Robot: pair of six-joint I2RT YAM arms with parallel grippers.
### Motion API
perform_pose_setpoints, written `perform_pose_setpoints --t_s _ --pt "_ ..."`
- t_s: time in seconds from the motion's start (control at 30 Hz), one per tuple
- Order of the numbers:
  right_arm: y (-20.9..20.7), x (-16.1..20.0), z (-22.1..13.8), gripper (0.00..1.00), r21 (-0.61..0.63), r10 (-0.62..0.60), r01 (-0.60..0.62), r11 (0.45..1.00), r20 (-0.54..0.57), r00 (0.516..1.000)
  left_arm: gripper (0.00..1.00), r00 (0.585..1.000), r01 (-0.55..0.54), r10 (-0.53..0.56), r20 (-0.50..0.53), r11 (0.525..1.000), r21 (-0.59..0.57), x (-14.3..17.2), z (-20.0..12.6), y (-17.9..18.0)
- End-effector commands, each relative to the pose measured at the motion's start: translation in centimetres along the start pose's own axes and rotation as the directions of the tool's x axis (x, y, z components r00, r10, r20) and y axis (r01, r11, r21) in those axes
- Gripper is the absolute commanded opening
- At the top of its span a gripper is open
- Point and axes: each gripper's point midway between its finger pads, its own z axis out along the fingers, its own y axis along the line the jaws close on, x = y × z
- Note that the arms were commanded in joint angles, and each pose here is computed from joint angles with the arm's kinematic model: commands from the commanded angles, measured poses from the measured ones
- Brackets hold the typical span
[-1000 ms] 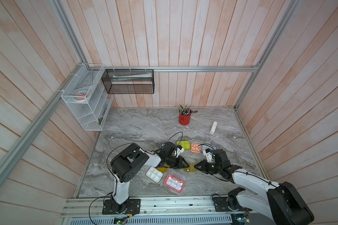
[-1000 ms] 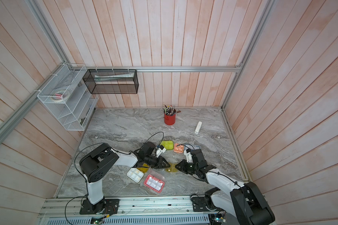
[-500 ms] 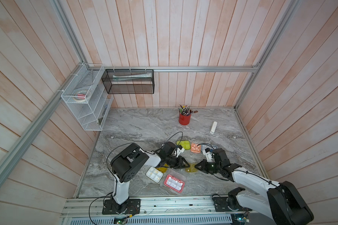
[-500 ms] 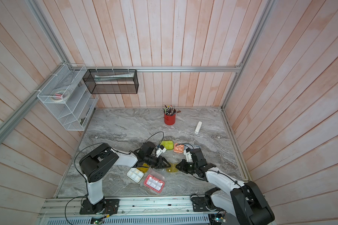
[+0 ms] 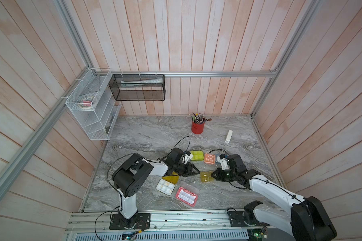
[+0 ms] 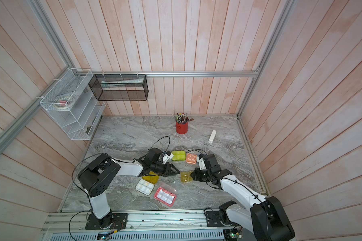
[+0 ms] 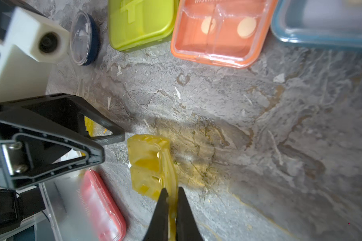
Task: Close pillboxes
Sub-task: Pick up the pillbox at the center of the board, then place the pillbox at the center of the board.
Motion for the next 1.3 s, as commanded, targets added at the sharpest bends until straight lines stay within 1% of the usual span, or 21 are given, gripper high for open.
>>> perform_pose_setpoints --t_s 0.0,0.23,0.4,0.6,0.77,0.87,1.0,1.1,1.27 --pt "-0.3 0.2 0.0 0.03 0.055 -0.047 0.048 0.997 -0.025 0.999 0.47 0.999 -0.027 0.028 0.021 0.999 -0.021 -0.2 -1.0 -0.2" --pt "0.6 -1.1 0.0 0.03 0.136 -0.133 0.136 0.981 -0.031 0.991 0.48 0.997 -0.051 0.053 0.050 0.998 -0.039 -0.8 -2.4 -0.6" --pt "1.0 -1.6 0.5 0.03 0.204 -0.214 0.230 0.951 -0.098 0.972 0.48 0.996 -0.058 0.060 0.062 0.997 -0.044 -0.9 -3.2 -0.7" --pt "2.3 -2.0 1.2 0.03 0.272 -0.351 0.383 0.882 -0.162 0.922 0.48 0.996 -0.054 0.057 0.071 0.997 -0.047 -0.6 -3.9 -0.4" --pt "2.4 -1.8 2.1 0.03 0.298 -0.396 0.457 0.838 -0.243 0.885 0.48 0.996 -0.052 0.056 0.074 0.997 -0.049 -0.5 -4.3 -0.3" --pt "2.5 -1.8 2.5 0.04 0.305 -0.421 0.489 0.817 -0.266 0.867 0.48 0.995 -0.050 0.054 0.081 0.998 -0.049 -0.6 -4.5 -0.4" --pt "2.3 -2.3 2.4 0.10 0.341 -0.429 0.506 0.792 -0.279 0.859 0.48 0.995 -0.048 0.052 0.083 0.997 -0.054 -0.6 -4.6 -0.3" --pt "2.7 -2.6 2.3 0.12 0.340 -0.432 0.506 0.793 -0.271 0.860 0.48 0.995 -0.045 0.050 0.084 0.997 -0.056 -0.6 -4.7 -0.1" --pt "3.9 -3.3 1.7 0.23 0.321 -0.437 0.489 0.811 -0.223 0.872 0.48 0.995 -0.043 0.048 0.084 0.998 -0.056 -0.7 -4.6 -0.1"
